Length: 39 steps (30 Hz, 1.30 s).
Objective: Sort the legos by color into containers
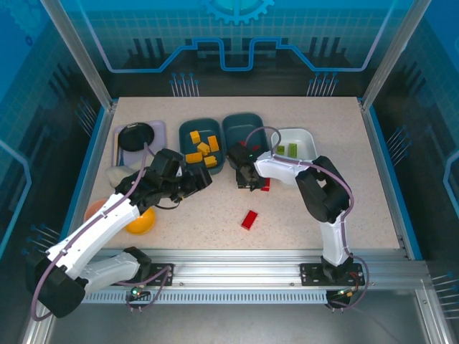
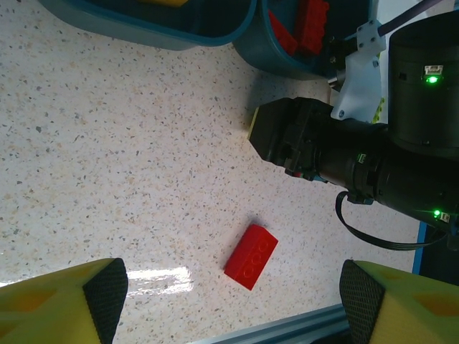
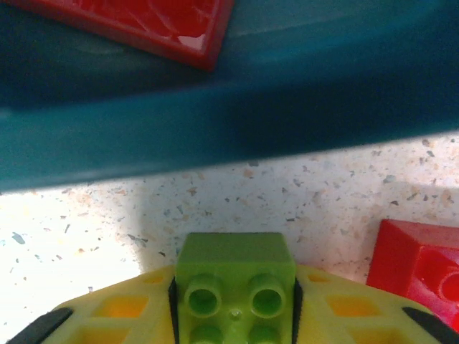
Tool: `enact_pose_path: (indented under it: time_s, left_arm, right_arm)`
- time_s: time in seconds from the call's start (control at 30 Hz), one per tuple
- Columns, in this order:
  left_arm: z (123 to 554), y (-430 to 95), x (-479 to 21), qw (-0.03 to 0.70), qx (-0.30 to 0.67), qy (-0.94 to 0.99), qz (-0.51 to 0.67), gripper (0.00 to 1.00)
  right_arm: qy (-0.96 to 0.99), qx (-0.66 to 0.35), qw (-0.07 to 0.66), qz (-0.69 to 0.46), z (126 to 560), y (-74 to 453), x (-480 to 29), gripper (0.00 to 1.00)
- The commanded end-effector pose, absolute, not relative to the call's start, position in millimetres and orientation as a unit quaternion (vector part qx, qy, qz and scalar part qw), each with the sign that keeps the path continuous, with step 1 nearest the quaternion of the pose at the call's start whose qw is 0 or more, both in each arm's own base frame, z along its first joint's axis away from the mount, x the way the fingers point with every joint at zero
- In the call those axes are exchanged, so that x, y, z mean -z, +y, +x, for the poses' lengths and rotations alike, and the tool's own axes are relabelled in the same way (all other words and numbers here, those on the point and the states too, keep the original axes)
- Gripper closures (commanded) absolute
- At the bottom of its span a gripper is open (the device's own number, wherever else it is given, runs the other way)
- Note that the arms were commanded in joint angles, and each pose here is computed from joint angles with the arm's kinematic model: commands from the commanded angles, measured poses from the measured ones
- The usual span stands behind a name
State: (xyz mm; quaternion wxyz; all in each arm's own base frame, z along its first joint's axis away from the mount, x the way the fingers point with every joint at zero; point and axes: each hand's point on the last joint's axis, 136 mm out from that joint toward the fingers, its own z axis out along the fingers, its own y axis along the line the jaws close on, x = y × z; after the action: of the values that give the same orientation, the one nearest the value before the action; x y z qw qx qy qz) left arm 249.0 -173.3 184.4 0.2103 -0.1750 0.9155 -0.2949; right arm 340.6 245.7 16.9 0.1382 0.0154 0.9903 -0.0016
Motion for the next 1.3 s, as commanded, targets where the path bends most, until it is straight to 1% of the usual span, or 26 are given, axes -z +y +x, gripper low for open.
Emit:
enact_pose_path:
  time_s: [0.0, 0.13, 0.27, 0.4, 0.5, 0.57, 0.67, 0.8, 0.9, 1.03, 1.1, 1.17, 1.27]
  left_arm:
    - [247, -178, -185, 0.209, 0.305, 0.915, -0.162, 0.19]
    - [248, -179, -187, 0.213, 0.308, 0.914, -0.158, 0.19]
    - [253, -187, -196, 0.221, 0.318, 0.911, -0.141, 0.2]
    - [263, -212, -209, 0.221, 0.336, 0.91, -0.103, 0.2]
    - [274, -236, -214, 0.215, 0.352, 0.907, -0.082, 0.2]
    - [283, -250, -215, 0.212, 0.358, 0.907, -0.072, 0.19]
    - [296, -271, -217, 0.205, 0.362, 0.908, -0.055, 0.2]
    - [311, -296, -217, 0.194, 0.363, 0.911, -0.038, 0.2]
    - [318, -307, -210, 0.186, 0.354, 0.916, -0.033, 0.2]
    - [321, -317, -197, 0.17, 0.345, 0.923, -0.028, 0.2]
    - [321, -319, -191, 0.162, 0.337, 0.927, -0.027, 0.21]
    - [319, -321, -187, 0.156, 0.332, 0.93, -0.024, 0.22]
    - [316, -321, -182, 0.151, 0.325, 0.933, -0.022, 0.22]
  right_arm:
    - [0.99, 0.018, 0.143, 0.003, 345, 241, -17, 0.68]
    - [0.984, 0.015, 0.174, -0.026, 337, 245, -42, 0.74]
    - [0.975, -0.004, 0.219, -0.042, 329, 243, -90, 0.76]
    - [0.965, -0.009, 0.258, -0.042, 330, 215, -135, 0.77]
    - [0.963, -0.005, 0.267, -0.03, 343, 182, -146, 0.77]
    - [0.965, -0.019, 0.262, -0.012, 355, 160, -144, 0.77]
    - [0.967, -0.071, 0.246, 0.0, 377, 140, -136, 0.77]
    - [0.974, -0.111, 0.197, -0.013, 403, 128, -113, 0.76]
    - [0.98, -0.117, 0.16, -0.002, 416, 117, -91, 0.75]
    - [0.983, -0.124, 0.139, 0.007, 429, 111, -73, 0.73]
    - [0.985, -0.115, 0.124, 0.016, 429, 107, -66, 0.69]
    - [0.987, -0.107, 0.119, 0.022, 429, 103, -63, 0.64]
    - [0.986, -0.096, 0.13, 0.028, 427, 99, -68, 0.5]
